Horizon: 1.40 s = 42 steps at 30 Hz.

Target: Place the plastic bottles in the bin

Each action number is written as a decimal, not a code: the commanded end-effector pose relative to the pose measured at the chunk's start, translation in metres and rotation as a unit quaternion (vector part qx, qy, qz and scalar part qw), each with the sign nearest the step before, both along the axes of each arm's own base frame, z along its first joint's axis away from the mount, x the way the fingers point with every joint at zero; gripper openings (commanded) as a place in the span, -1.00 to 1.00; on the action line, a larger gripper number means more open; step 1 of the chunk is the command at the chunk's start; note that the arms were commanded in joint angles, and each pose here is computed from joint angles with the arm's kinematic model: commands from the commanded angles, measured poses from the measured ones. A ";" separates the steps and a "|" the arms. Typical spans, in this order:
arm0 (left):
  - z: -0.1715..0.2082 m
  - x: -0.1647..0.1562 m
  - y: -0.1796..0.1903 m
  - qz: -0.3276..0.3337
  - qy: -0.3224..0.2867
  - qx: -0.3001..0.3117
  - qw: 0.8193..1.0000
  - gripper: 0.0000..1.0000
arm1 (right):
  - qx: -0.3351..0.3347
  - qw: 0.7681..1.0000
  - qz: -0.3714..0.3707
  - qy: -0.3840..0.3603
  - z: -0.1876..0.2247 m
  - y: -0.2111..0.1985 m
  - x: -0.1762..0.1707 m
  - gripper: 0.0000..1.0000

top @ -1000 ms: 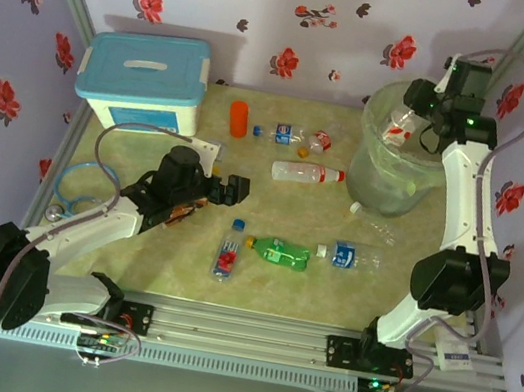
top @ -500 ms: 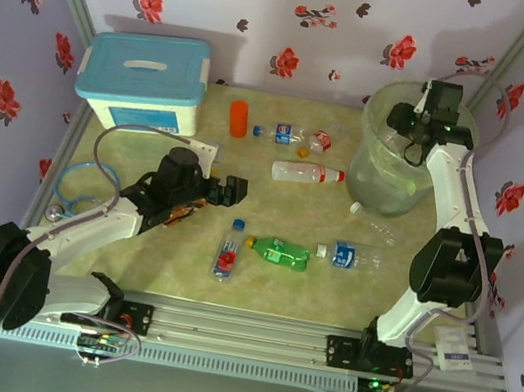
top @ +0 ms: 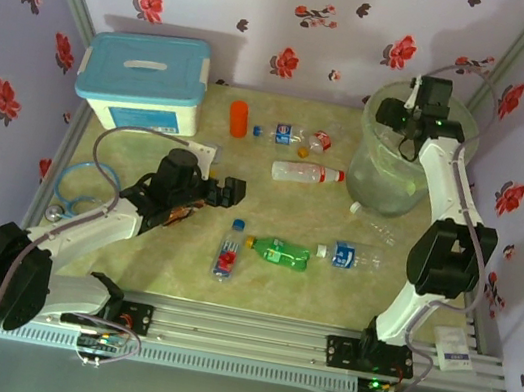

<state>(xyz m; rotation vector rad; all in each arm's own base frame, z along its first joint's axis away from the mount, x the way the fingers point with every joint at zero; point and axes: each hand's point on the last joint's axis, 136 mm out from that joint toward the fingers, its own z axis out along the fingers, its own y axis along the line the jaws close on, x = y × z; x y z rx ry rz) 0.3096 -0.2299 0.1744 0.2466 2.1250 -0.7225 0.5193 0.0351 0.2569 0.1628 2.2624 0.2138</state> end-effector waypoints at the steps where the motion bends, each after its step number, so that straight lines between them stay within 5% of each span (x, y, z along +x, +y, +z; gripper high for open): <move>1: -0.001 0.005 0.005 0.016 -0.001 -0.003 1.000 0.99 | 0.002 0.997 0.019 0.073 -0.027 0.009 -0.019 0.48; 8: -0.004 0.005 0.005 0.017 0.001 -0.003 1.000 0.99 | -0.011 1.000 0.017 0.017 0.042 0.004 -0.025 0.72; 16: -0.008 0.005 0.006 0.019 0.004 -0.002 1.000 0.99 | -0.049 0.998 -0.002 -0.029 0.108 -0.011 -0.044 0.74; 26: -0.007 0.007 0.005 0.017 0.003 0.002 1.000 0.99 | -0.034 0.998 -0.007 -0.056 0.115 -0.017 -0.017 0.16; 34: -0.010 0.006 0.006 0.016 0.008 0.006 1.000 0.99 | -0.005 0.999 -0.002 -0.041 0.079 -0.007 0.025 0.08; 42: -0.013 0.008 0.007 0.020 0.008 0.007 1.000 0.99 | -0.004 0.999 0.024 0.047 -0.017 0.026 -0.007 -0.06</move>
